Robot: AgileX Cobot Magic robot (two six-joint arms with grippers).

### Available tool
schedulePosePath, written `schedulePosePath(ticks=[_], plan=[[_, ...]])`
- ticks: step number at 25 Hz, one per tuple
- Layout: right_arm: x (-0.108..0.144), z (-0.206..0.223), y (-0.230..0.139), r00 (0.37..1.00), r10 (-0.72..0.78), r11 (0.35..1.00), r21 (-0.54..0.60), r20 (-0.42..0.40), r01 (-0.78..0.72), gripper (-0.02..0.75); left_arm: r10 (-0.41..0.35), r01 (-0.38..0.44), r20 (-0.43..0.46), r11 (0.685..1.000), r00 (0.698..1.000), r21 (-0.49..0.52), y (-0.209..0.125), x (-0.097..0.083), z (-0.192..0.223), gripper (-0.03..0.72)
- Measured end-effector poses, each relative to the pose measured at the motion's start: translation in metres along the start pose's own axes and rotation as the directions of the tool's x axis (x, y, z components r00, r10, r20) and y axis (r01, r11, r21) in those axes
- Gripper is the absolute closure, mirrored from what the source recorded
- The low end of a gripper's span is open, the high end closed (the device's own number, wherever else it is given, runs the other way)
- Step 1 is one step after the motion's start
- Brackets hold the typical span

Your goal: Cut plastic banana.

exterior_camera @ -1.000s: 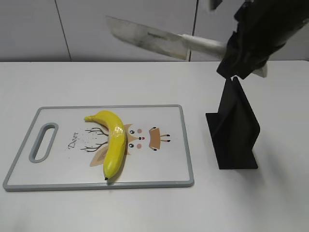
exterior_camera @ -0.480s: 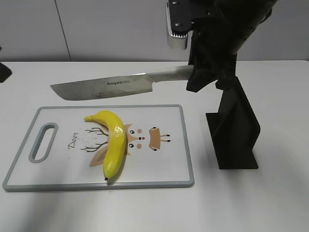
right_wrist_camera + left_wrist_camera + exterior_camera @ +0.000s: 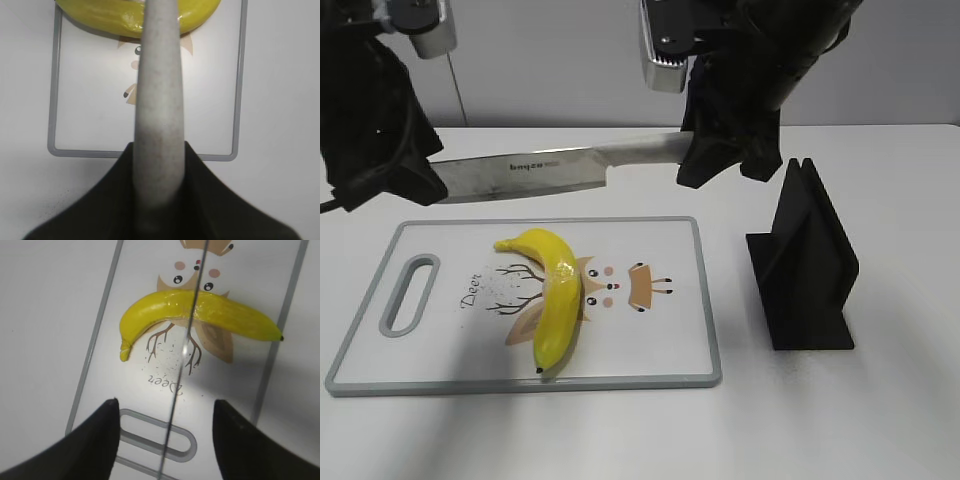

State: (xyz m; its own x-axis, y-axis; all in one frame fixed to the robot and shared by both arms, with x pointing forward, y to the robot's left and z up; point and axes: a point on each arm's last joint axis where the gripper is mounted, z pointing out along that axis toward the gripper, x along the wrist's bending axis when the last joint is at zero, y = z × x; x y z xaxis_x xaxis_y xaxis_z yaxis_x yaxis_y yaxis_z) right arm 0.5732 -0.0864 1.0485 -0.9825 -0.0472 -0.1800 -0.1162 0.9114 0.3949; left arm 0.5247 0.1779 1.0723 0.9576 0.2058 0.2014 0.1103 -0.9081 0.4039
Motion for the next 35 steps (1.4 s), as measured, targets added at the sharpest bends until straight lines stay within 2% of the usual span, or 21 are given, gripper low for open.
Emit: schedulePosePath(ticks=[4,6,7,10,11,13,16,19,21,24,29,35], plan=[[0.0,0.001,0.001,1.0,-0.001,1.0,-0.013,-0.007,0.001,0.576,-0.004,0.004,0.01,1.0,1.0,0.019,-0.002,0.006,0.016,0.146],[0.001,0.001,0.003,1.0,0.005,1.0,-0.029,-0.012,-0.005,0.576,-0.008,0.007,0.011,1.0,1.0,0.024,-0.002,0.009,0.022,0.197],[0.001,0.001,0.003,1.0,0.009,0.999,-0.035,-0.013,-0.009,0.576,-0.009,0.008,0.01,1.0,1.0,0.025,-0.003,0.01,0.024,0.259],[0.0,0.001,0.004,1.0,0.015,0.999,-0.042,-0.008,-0.015,0.576,-0.009,0.008,0.017,1.0,1.0,0.029,-0.003,0.01,0.027,0.553],[0.0,0.001,0.004,1.0,0.015,0.999,-0.042,-0.007,-0.015,0.576,-0.007,0.006,0.026,0.999,1.0,0.034,-0.003,0.01,0.028,0.613],[0.0,0.003,0.003,1.0,0.015,0.999,-0.04,-0.01,-0.015,0.576,-0.006,0.004,0.049,0.999,0.999,0.043,-0.005,0.01,0.033,0.662],[-0.001,0.014,0.0,0.998,0.045,0.999,-0.022,-0.04,-0.046,0.576,-0.011,0.006,0.083,0.998,0.996,0.061,-0.008,0.012,0.048,0.677],[0.001,0.043,-0.012,0.992,0.092,0.996,0.019,-0.089,-0.09,0.576,-0.025,0.015,0.116,0.996,0.993,0.091,-0.015,0.014,0.075,0.679],[0.003,0.075,-0.025,0.982,0.138,0.989,0.066,-0.13,-0.13,0.575,-0.05,0.035,0.132,0.993,0.99,0.116,-0.027,0.012,0.106,0.679],[0.012,0.131,-0.051,0.965,0.193,0.976,0.14,-0.18,-0.169,0.57,-0.096,0.068,0.162,0.983,0.982,0.17,-0.052,-0.002,0.163,0.677],[0.011,0.14,-0.053,0.948,0.24,0.965,0.162,-0.207,-0.209,0.563,-0.094,0.062,0.176,0.982,0.98,0.18,-0.054,0.0,0.172,0.678],[0.011,0.118,-0.044,0.956,0.236,0.966,0.144,-0.175,-0.213,0.563,-0.073,0.043,0.184,0.986,0.98,0.161,-0.043,0.005,0.15,0.678]])
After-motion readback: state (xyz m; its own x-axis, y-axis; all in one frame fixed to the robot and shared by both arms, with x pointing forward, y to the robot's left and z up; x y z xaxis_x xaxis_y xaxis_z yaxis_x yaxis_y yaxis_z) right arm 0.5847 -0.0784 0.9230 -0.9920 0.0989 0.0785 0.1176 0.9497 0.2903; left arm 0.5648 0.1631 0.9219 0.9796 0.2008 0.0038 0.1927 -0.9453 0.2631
